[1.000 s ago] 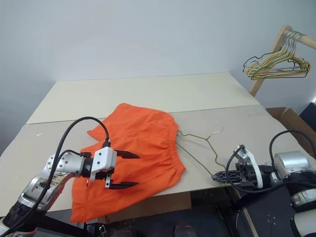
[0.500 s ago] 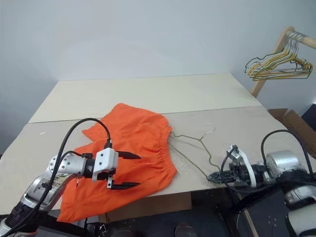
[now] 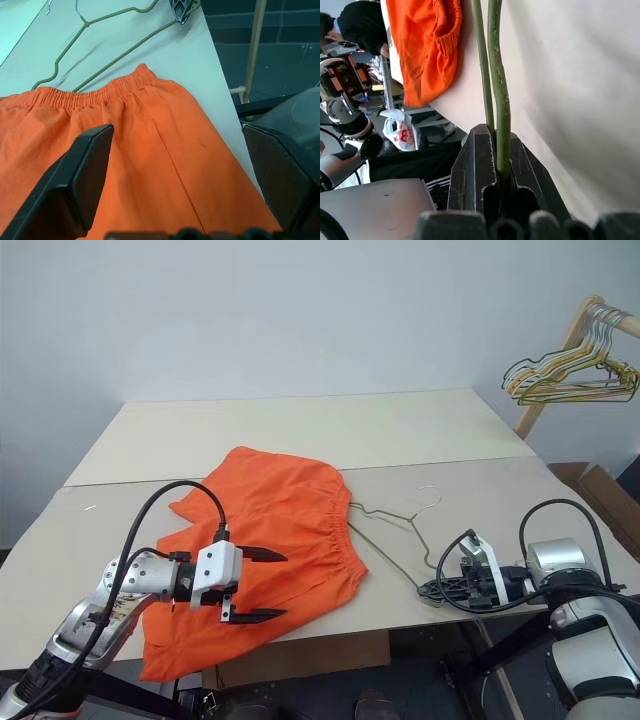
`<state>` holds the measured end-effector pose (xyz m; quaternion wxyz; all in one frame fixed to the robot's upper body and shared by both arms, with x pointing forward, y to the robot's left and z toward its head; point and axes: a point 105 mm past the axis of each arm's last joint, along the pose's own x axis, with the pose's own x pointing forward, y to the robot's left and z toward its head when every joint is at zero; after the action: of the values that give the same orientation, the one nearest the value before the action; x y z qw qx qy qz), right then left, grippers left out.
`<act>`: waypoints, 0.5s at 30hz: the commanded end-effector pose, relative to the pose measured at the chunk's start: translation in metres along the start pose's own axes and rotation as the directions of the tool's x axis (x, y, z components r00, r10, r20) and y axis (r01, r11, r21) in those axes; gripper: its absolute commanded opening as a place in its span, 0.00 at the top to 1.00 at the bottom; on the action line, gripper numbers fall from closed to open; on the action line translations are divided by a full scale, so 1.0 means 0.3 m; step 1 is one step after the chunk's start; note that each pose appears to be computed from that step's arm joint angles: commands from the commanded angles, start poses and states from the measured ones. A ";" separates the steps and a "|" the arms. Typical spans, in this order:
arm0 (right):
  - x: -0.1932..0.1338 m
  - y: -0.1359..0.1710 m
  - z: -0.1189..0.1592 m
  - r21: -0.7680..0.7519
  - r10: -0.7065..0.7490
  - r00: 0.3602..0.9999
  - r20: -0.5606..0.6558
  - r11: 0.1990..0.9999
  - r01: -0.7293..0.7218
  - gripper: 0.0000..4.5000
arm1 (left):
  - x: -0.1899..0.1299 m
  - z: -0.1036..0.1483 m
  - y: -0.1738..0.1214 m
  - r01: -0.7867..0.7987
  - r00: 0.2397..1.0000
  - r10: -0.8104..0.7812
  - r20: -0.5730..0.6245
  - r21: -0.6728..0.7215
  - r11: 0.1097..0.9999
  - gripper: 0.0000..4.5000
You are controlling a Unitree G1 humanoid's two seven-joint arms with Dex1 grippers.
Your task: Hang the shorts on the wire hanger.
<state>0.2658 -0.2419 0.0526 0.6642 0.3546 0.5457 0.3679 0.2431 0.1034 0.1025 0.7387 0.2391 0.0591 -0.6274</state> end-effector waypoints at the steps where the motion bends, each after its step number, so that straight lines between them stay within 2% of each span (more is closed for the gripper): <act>1: -0.050 0.059 0.004 -0.050 0.092 0.995 0.031 0.995 -0.090 1.00 | 0.006 0.020 0.004 -0.004 1.000 0.004 0.020 0.031 1.000 0.01; 7: -0.055 0.108 -0.054 -0.072 0.170 0.985 -0.028 0.982 -0.172 1.00 | 0.013 0.023 0.002 0.005 1.000 -0.006 0.026 0.032 0.999 0.01; 15: -0.034 0.130 -0.096 -0.079 0.205 0.974 -0.101 0.974 -0.213 1.00 | 0.013 0.016 -0.005 0.008 1.000 -0.008 0.018 0.029 1.000 0.01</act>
<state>0.2317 -0.2319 0.0722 0.6196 0.3587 0.5365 0.4467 0.2421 0.1002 0.0996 0.7364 0.2351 0.0597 -0.6316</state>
